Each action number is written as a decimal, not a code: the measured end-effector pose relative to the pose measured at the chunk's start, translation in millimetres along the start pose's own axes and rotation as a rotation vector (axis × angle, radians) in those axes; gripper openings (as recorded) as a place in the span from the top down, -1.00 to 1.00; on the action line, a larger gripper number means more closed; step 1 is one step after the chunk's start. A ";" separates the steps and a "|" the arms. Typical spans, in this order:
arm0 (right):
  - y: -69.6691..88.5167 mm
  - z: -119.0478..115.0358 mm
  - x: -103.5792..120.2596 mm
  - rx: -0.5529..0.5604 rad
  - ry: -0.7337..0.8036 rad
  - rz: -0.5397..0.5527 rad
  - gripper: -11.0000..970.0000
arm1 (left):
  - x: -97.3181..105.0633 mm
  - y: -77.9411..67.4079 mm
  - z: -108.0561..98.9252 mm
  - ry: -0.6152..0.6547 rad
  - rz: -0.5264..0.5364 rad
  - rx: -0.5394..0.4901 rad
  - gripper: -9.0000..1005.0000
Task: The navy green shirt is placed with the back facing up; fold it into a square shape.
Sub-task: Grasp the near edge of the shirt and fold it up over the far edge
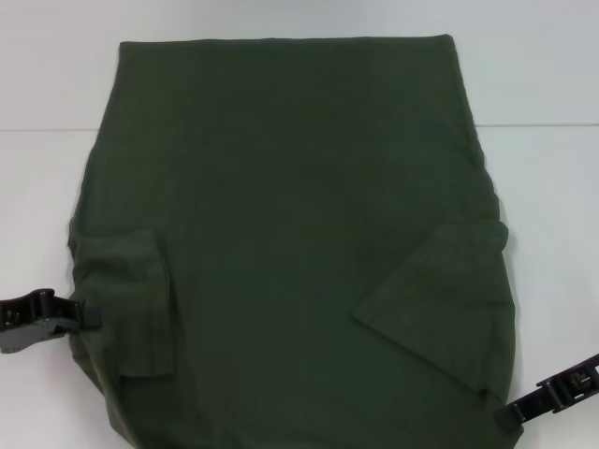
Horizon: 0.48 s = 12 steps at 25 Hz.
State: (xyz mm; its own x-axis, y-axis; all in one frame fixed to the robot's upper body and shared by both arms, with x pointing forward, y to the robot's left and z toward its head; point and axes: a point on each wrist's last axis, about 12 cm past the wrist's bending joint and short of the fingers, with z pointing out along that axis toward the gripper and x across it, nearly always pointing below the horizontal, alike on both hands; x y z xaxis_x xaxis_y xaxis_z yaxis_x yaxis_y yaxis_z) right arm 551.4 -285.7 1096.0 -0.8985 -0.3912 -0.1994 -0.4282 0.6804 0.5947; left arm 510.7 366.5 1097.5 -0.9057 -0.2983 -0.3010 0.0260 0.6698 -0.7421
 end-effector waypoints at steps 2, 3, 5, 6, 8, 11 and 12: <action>-0.3 -0.2 0.4 0.000 0.000 0.001 0.31 | 0.2 0.1 -0.1 0.001 0.000 0.000 0.97; -0.4 -0.3 0.5 0.000 0.000 0.001 0.41 | 0.4 0.1 -0.1 0.001 0.001 0.001 0.97; -0.5 -0.4 0.6 0.001 0.000 0.002 0.60 | 1.0 0.2 -0.2 0.004 0.003 0.003 0.97; -0.6 -0.4 0.5 0.001 -0.001 0.001 0.69 | 1.2 0.2 -0.2 0.004 0.003 0.003 0.97; -0.7 -0.3 0.7 0.001 -0.001 0.001 0.82 | 1.8 0.4 -0.3 0.006 0.004 0.005 0.97; -1.4 0.4 2.5 -0.005 0.005 0.002 0.92 | 2.7 0.8 -0.6 0.008 0.003 0.006 0.97; -1.4 0.4 2.5 -0.005 0.005 0.002 0.92 | 3.0 0.7 -0.7 0.009 0.005 0.007 0.97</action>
State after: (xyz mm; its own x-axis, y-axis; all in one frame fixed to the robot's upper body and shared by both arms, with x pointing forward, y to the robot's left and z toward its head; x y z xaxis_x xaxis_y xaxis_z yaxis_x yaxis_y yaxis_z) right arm 549.7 -287.3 1094.3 -0.8989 -0.3926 -0.1947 -0.4259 0.6778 0.5993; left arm 507.7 366.5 1096.5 -0.9095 -0.2884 -0.2994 0.0338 0.6665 -0.7447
